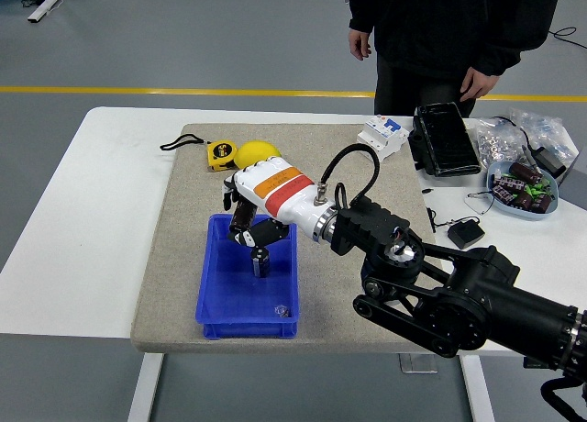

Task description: Pick up the battery,place it into the box

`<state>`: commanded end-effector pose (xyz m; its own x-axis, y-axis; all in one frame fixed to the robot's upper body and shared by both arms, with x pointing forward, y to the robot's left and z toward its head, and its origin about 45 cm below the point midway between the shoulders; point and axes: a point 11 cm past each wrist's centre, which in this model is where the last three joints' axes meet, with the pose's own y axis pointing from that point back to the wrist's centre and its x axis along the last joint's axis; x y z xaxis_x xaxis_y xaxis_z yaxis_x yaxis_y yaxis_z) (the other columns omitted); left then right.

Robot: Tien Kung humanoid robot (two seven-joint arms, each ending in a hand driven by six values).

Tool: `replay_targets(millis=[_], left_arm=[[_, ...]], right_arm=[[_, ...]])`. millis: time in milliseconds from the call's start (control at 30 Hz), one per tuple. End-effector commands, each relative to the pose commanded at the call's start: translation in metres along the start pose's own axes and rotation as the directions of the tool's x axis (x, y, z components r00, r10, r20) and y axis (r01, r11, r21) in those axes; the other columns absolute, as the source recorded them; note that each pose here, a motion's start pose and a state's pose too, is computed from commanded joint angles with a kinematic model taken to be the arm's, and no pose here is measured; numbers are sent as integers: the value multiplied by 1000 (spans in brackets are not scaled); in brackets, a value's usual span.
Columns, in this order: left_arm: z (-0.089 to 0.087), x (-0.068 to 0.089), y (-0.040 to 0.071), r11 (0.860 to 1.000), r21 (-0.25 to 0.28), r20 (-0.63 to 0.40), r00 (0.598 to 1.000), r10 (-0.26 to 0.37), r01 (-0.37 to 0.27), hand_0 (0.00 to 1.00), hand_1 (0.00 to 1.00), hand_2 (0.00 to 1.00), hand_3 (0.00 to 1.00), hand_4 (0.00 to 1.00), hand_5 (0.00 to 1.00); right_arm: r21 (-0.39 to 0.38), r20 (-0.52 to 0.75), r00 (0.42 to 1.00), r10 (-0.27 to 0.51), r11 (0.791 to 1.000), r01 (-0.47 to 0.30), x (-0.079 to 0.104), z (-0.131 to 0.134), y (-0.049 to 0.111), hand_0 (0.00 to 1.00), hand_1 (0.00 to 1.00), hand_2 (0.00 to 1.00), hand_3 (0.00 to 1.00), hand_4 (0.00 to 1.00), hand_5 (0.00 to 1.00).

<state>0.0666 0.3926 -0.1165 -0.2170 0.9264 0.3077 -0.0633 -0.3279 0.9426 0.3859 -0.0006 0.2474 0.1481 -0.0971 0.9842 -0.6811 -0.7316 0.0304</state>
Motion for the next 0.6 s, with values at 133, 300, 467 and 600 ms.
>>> replay_targets(millis=[133,300,467,600], left_arm=[[3,0,0,1000,-6,-5,1000,0,0,746,699,724,614,688,595],[4,-1,0,1000,-9,-8,1000,-2,2,747,699,724,613,687,594],[5,-2,1,1000,-11,-9,1000,-3,3,747,699,724,613,687,594],[5,-2,0,1000,-10,-10,1000,-3,3,747,698,723,613,687,594]], right_arm=[[9,-9,1000,-25,1000,25,-3,-2,0,430,592,731,923,998,345],[15,-18,998,-58,998,58,-10,-2,1,472,620,776,964,998,357],[4,-24,997,-69,998,70,-13,2,2,472,620,776,964,998,357],[-4,-27,998,-63,998,63,-12,4,1,483,623,781,967,998,364]])
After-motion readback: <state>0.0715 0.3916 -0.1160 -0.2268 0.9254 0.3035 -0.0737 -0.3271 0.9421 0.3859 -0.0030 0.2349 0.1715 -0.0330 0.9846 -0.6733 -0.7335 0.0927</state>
